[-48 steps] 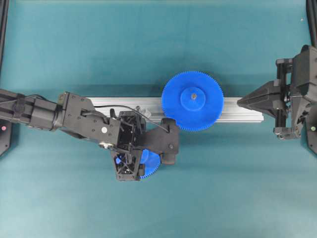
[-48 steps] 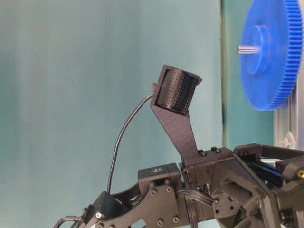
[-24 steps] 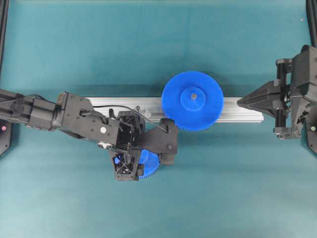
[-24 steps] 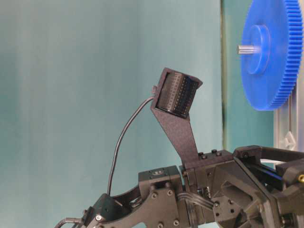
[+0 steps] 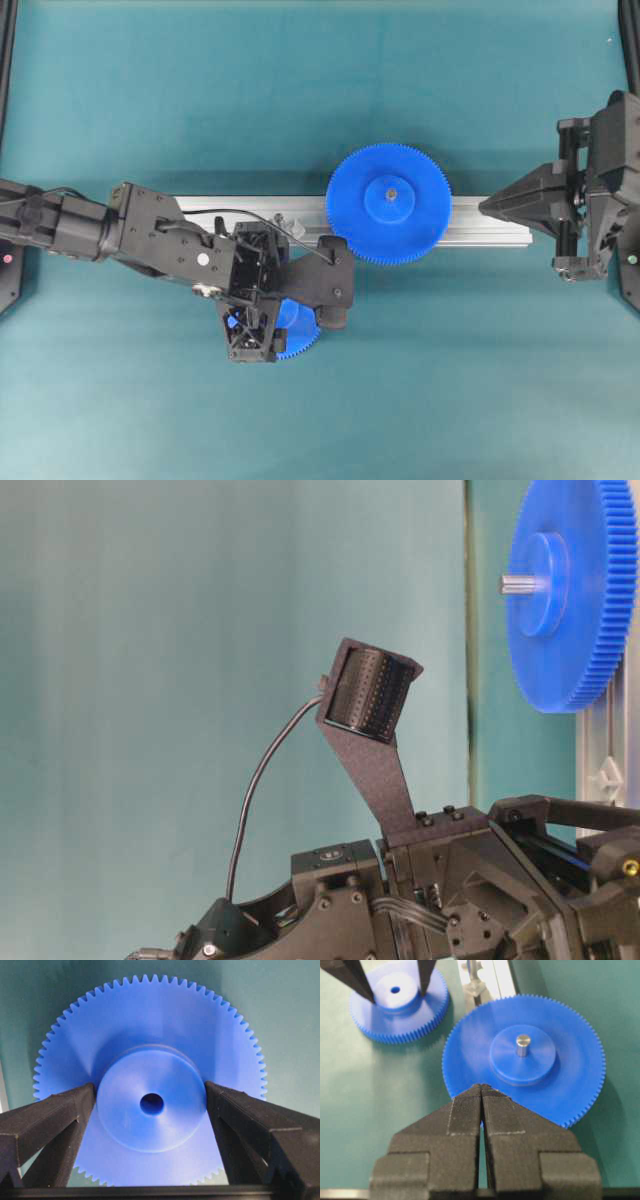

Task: Insert the small gear onto the shaft.
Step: 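Close the left gripper on the blue gear's hub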

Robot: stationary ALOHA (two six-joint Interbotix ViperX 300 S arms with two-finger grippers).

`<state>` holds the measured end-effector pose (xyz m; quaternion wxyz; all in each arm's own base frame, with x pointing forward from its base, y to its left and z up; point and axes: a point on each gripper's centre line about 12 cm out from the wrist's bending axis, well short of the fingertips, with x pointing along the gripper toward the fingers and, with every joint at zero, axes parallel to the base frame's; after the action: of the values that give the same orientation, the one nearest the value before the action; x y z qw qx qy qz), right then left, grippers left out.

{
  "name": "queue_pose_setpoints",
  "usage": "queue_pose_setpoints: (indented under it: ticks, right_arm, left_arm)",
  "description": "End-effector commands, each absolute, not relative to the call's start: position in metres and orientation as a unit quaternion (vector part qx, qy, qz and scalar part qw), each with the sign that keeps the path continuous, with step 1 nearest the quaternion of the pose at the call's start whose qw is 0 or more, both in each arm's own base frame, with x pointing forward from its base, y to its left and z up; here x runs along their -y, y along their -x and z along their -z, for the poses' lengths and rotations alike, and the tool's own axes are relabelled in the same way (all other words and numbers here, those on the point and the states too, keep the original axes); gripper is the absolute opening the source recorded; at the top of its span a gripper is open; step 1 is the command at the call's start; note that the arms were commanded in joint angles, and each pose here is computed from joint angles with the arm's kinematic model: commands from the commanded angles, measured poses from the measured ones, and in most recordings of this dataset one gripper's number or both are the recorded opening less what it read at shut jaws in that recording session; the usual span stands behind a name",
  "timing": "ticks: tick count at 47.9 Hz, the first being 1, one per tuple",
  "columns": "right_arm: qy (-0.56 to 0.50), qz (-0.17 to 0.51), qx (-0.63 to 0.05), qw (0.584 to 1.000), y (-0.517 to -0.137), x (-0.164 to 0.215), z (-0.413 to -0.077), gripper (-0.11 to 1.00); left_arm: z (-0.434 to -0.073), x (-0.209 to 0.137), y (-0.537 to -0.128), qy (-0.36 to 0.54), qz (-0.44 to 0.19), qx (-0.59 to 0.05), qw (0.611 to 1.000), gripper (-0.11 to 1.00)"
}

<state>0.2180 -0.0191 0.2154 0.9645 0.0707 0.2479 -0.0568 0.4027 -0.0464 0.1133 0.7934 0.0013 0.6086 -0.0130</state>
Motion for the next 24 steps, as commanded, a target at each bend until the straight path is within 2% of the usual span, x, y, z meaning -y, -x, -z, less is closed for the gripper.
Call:
queue_pose_setpoints:
  ticks: [1, 24]
  right_arm:
    - [-0.078, 0.060, -0.239, 0.966, -0.2202, 0.0200, -0.2195, 0.03]
    - [-0.077, 0.059, -0.240, 0.966, -0.2196, 0.0196, -0.2181, 0.03]
  left_arm:
    - [-0.1074, 0.0395, -0.3993, 0.000, 0.007, -0.617, 0.787, 0.94]
    - [-0.1076, 0.0396, -0.4004, 0.001, 0.006, -0.616, 0.788, 0.93]
